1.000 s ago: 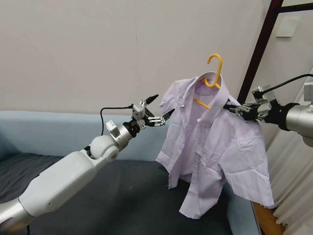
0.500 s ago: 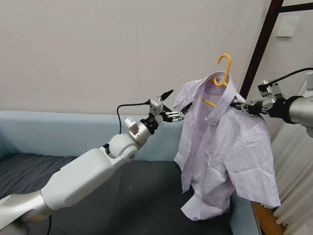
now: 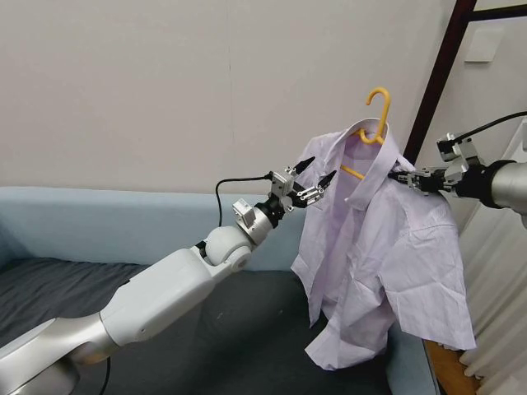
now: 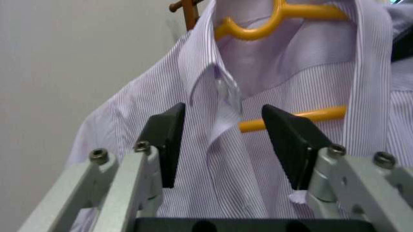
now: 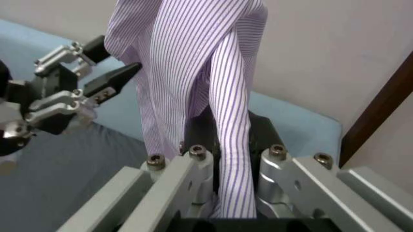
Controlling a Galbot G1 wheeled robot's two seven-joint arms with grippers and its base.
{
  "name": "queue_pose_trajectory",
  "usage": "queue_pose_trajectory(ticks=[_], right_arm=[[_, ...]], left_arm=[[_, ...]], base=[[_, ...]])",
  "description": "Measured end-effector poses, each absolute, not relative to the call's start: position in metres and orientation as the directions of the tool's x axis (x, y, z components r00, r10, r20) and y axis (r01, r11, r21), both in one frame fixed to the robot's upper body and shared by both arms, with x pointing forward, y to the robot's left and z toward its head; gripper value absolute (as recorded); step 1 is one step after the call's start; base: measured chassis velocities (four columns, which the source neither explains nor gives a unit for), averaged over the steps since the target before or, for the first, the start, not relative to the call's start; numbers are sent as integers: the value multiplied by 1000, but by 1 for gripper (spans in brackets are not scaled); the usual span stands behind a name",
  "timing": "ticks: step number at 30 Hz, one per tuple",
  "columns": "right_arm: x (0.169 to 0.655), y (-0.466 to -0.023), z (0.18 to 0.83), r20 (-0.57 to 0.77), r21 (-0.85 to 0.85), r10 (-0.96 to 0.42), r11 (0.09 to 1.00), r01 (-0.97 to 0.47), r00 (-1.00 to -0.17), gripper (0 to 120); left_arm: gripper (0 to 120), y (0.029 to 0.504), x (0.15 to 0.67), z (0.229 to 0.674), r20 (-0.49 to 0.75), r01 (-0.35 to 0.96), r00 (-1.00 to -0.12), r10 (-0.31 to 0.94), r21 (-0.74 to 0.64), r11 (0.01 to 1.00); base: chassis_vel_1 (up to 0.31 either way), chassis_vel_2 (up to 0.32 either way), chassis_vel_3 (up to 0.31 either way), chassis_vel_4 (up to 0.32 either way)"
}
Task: Pick up the clothes from the sofa and hang them on the clothes hanger.
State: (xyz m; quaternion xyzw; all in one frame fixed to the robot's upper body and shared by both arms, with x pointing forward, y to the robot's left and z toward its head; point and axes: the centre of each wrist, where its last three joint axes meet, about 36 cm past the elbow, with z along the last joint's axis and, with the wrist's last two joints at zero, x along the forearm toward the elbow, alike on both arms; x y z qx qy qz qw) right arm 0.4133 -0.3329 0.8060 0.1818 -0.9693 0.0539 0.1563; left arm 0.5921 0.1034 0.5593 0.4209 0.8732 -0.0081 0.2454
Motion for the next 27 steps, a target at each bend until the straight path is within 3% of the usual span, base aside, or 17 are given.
queue_pose_trajectory(ticks=[14, 27], right_arm=[[406, -325, 809, 323, -39, -348, 924, -380, -880, 7], [413, -321, 807, 326, -9, -340, 932, -363, -882, 7]], left_arm=[[0, 100, 599, 546, -436, 722, -536, 723, 207, 661], [0, 121, 587, 527, -426, 707, -548, 720, 224, 670]], base=[[0, 0, 0, 0], [0, 0, 0, 0]])
